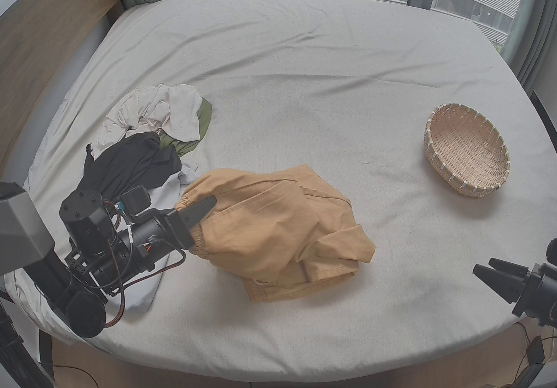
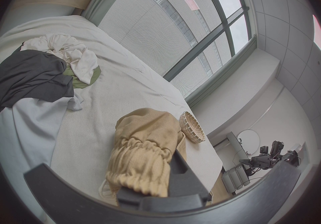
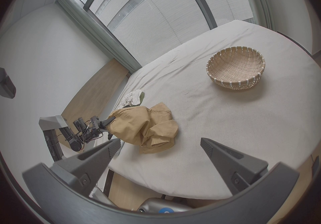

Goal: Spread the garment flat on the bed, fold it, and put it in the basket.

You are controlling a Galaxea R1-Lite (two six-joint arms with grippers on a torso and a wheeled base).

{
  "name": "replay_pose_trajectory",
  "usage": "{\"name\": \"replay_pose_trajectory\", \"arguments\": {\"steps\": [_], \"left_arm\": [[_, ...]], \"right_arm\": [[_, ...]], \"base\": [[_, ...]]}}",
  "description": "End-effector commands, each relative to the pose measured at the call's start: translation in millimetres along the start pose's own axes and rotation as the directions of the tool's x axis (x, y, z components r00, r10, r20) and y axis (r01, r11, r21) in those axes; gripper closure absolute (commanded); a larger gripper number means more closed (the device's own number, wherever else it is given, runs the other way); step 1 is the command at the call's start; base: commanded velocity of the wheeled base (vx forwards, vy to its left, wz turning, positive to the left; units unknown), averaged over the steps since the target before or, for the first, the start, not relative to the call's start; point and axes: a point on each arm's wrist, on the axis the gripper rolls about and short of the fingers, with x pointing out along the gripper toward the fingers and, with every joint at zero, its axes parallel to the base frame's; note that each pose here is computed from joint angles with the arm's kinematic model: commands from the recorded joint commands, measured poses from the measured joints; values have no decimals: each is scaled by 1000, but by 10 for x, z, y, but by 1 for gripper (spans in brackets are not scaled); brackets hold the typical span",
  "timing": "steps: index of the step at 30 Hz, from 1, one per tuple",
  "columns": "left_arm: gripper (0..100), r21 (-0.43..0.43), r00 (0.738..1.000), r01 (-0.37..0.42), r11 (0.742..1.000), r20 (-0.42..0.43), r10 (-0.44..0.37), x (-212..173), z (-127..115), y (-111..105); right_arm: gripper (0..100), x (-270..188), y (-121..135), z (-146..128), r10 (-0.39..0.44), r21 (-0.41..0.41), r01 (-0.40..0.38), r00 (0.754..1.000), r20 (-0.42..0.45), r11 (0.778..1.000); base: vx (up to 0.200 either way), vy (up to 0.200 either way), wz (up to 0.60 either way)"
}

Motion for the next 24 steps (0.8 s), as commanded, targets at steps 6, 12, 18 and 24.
{"name": "replay_pose_trajectory", "arguments": {"steps": [6,12,18,24], "left_arm": [[100,1,1000,0,1000,-5,0,9,-13,7],[100,16,1000,-2,1000,0,2,18,-7,14],[100,40,1000,-3,999,2,3,20,-4,8],[100,44,1000,-12,999,-12,13,-3,-42,12]], "right_arm": [[0,-3,-19,-46,-4,3,4,1000,-17,1000],[0,63,-20,-39,12,26,-10,998,-56,1000],[0,278,-39,-50,32,198,2,985,-168,980],[0,404,-85,-123,39,246,27,965,-260,969]], "base": [[100,0,0],[100,0,0],[0,0,0],[0,0,0]]}}
